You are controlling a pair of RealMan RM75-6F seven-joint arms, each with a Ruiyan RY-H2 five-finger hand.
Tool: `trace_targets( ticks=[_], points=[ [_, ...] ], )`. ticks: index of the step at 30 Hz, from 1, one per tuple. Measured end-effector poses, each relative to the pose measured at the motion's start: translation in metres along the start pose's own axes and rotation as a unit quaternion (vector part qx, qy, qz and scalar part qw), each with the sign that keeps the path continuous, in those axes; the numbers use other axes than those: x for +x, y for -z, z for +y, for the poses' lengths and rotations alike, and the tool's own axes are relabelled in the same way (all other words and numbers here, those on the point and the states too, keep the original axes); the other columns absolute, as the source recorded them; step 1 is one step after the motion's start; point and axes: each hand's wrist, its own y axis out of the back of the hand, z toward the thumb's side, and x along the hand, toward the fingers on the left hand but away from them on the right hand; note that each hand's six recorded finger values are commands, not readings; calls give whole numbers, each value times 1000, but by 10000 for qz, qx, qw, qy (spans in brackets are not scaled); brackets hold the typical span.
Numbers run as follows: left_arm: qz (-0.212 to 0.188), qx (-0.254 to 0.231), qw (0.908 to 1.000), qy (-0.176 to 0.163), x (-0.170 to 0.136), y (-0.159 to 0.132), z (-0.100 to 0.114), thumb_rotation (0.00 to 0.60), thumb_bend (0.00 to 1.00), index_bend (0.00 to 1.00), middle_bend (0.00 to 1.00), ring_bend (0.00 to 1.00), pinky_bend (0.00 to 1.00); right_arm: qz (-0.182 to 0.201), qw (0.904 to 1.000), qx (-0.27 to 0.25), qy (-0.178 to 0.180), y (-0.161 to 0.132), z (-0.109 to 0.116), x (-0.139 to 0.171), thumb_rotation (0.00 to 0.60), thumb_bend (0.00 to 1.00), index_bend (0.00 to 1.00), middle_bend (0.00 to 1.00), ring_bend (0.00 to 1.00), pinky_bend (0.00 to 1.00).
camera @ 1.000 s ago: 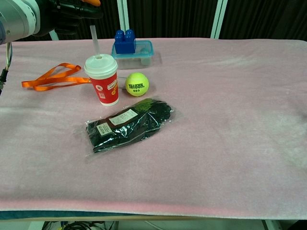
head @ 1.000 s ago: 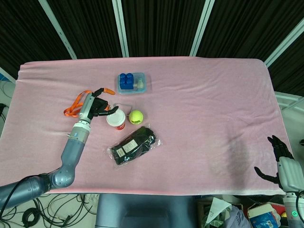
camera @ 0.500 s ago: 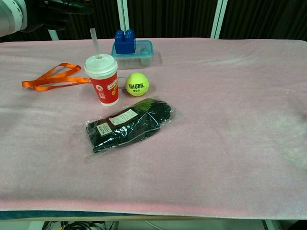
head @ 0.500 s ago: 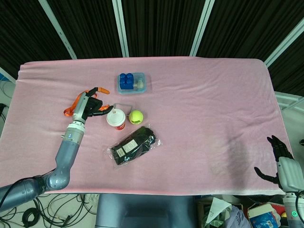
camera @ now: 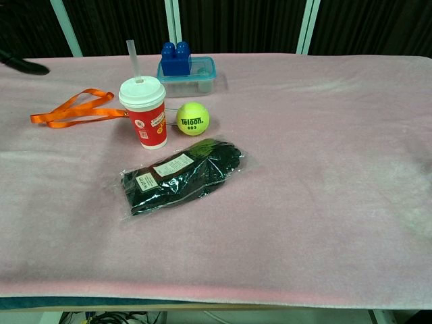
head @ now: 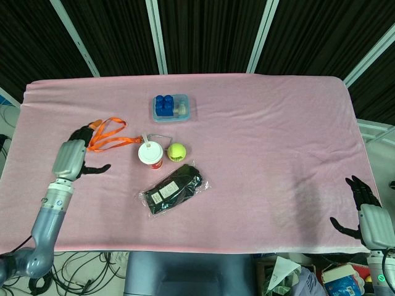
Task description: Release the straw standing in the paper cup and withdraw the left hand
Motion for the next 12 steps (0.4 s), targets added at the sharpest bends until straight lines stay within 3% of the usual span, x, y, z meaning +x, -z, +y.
trace_targets(
  ticks=[5, 12],
  points=[
    [413, 869, 9953, -141, -53, 43, 10, 600, 37, 0, 0, 0, 0, 48, 9999, 105, 54, -1, 1, 1, 600, 144, 0, 0, 0, 166],
    [1003, 1007, 9896, 238, -130, 91, -1, 600, 37, 0, 0, 0, 0, 114, 9997, 186, 77, -2, 1, 2, 600, 144, 0, 0, 0, 166]
  ],
)
